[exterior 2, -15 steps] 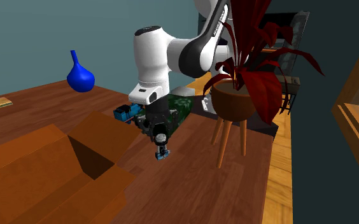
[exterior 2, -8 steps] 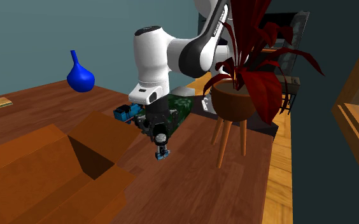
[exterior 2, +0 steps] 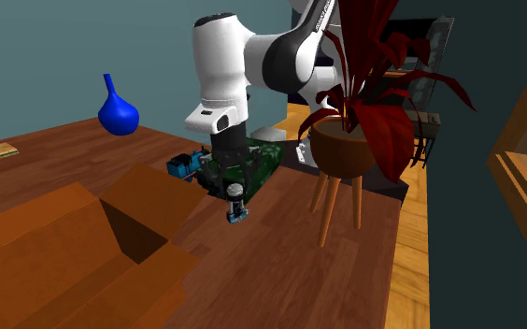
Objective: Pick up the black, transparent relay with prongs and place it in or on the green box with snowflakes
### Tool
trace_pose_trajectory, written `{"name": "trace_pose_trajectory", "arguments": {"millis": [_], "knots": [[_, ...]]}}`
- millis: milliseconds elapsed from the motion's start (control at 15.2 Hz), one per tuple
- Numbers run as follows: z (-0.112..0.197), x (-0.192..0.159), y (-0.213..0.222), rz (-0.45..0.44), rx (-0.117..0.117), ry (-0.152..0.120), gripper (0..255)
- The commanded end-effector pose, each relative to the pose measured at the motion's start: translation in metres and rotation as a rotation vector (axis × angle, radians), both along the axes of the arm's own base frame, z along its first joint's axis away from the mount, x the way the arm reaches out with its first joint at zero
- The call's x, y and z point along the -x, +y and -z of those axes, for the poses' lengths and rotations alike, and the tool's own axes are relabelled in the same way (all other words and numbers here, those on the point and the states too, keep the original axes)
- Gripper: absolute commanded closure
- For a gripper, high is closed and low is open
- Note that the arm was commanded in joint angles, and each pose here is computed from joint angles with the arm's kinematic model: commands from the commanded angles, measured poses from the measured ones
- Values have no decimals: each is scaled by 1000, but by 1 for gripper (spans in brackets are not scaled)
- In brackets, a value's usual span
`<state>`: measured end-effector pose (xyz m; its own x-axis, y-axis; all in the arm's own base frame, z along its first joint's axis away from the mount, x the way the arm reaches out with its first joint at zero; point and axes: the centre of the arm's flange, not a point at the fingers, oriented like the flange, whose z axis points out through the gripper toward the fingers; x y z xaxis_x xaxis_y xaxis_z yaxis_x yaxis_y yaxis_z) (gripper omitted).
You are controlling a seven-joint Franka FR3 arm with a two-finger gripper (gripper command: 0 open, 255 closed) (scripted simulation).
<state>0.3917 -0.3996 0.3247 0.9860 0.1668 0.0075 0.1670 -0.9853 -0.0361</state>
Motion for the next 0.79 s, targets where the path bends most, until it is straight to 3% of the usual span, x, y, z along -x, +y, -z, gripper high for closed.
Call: {"name": "trace_pose_trajectory", "arguments": {"millis": [0, 726], "knots": [[-10, 0, 0, 0, 0, 0, 255], [-68, 0, 0, 0, 0, 0, 255]]}}
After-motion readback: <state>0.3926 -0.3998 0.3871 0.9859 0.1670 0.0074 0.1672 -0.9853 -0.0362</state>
